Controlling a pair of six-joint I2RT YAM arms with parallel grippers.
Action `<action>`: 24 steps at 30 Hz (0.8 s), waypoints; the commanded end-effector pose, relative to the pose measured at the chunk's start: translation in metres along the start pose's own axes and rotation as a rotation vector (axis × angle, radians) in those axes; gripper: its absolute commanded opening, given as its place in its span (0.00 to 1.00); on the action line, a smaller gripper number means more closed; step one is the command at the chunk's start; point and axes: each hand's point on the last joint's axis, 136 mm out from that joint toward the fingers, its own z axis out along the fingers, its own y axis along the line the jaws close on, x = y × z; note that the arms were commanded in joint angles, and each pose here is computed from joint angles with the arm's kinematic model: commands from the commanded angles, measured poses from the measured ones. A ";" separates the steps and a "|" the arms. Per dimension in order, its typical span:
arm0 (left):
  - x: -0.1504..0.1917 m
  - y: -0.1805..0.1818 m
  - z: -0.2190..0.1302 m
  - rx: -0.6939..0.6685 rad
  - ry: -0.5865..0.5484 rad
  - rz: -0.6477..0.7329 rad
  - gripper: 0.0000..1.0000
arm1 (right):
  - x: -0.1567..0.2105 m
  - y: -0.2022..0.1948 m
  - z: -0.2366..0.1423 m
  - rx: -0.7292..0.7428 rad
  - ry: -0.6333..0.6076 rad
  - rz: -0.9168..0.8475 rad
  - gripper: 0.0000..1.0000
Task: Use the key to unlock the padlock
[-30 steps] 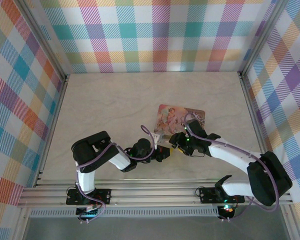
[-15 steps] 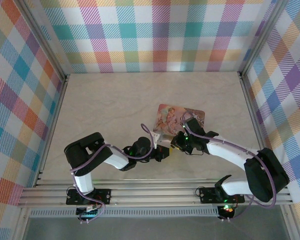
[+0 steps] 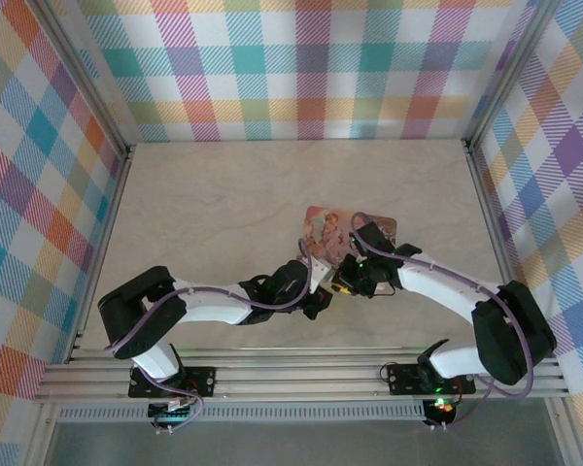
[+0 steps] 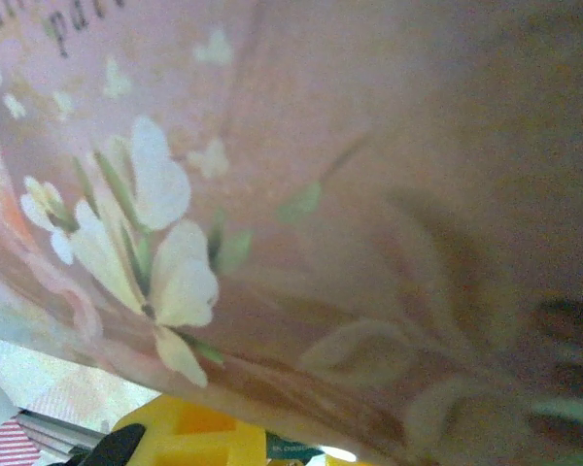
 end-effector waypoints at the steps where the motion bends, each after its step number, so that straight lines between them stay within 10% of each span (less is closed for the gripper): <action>1: -0.021 -0.001 -0.013 -0.054 -0.029 0.163 0.00 | 0.024 -0.007 0.000 0.032 0.124 0.018 0.07; 11: -0.021 -0.004 -0.013 -0.004 -0.068 0.009 0.00 | 0.017 -0.003 -0.013 0.009 0.055 0.023 0.52; 24: -0.035 0.000 -0.015 0.116 -0.164 -0.303 0.00 | 0.015 -0.018 0.001 -0.027 0.004 0.064 0.57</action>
